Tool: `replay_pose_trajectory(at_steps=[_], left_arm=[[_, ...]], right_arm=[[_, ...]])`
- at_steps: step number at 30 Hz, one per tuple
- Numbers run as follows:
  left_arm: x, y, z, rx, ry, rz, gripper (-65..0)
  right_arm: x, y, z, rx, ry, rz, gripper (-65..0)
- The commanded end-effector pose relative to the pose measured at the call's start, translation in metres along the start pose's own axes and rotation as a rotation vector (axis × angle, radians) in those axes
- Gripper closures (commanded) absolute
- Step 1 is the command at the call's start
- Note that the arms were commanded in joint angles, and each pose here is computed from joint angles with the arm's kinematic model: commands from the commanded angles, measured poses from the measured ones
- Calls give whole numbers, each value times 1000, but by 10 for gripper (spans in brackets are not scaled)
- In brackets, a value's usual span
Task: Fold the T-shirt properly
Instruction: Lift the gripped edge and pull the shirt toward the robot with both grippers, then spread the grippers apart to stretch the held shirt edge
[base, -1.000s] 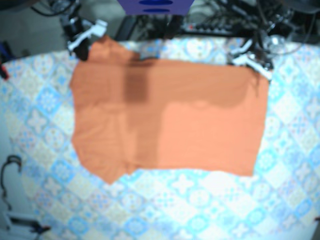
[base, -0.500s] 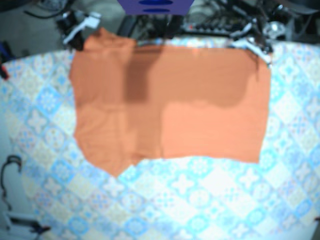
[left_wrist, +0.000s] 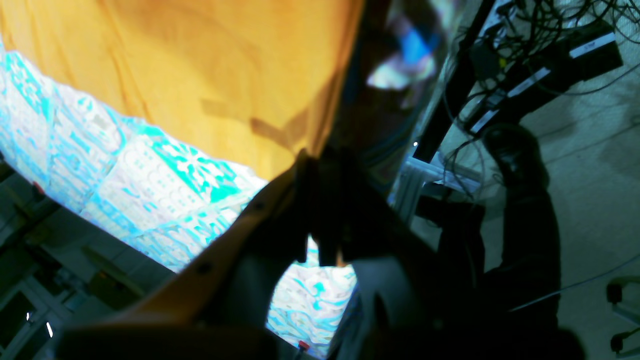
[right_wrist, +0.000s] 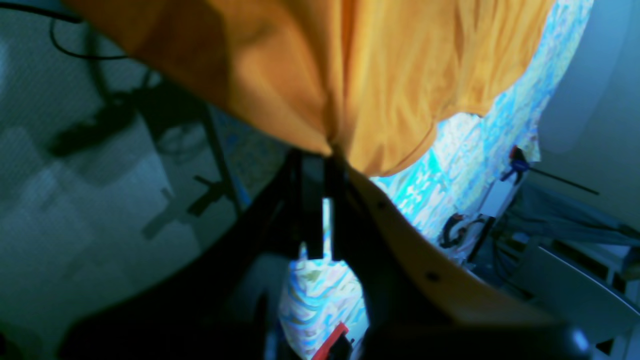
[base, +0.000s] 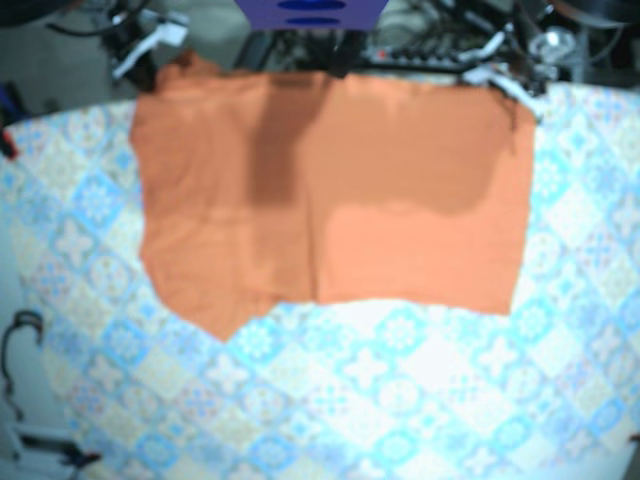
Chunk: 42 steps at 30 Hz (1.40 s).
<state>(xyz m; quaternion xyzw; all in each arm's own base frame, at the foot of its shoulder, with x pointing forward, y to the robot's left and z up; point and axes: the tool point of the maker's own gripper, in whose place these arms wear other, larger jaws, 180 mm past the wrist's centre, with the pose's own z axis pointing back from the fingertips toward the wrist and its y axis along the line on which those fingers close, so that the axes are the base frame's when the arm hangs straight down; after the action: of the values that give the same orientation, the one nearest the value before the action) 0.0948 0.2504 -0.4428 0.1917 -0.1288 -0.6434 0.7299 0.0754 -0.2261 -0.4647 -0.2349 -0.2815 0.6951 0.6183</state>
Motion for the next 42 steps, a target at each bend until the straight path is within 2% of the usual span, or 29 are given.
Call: replay_pose_trajectory(at_steps=[1, 10, 17, 24, 29, 42], left_arm=[[-4, 0, 4, 6, 11, -15, 0], [-7, -27, 12, -56, 12, -22, 0], [-8, -42, 17, -89, 14, -25, 0], [-8, -42, 17, -90, 12, -24, 0], [8, -24, 26, -44, -30, -14, 0], [-4, 46, 20, 126, 1, 31, 0]], right_arm=[[-4, -9, 3, -28, 4, 12, 0], [-5, -14, 11, -33, -5, 26, 0], [-24, -29, 24, -68, 43, 12, 0], [-29, -40, 28, -88, 47, 27, 0], [-25, -53, 26, -120, 40, 30, 0], [-13, -107, -20, -171, 18, 4, 0]])
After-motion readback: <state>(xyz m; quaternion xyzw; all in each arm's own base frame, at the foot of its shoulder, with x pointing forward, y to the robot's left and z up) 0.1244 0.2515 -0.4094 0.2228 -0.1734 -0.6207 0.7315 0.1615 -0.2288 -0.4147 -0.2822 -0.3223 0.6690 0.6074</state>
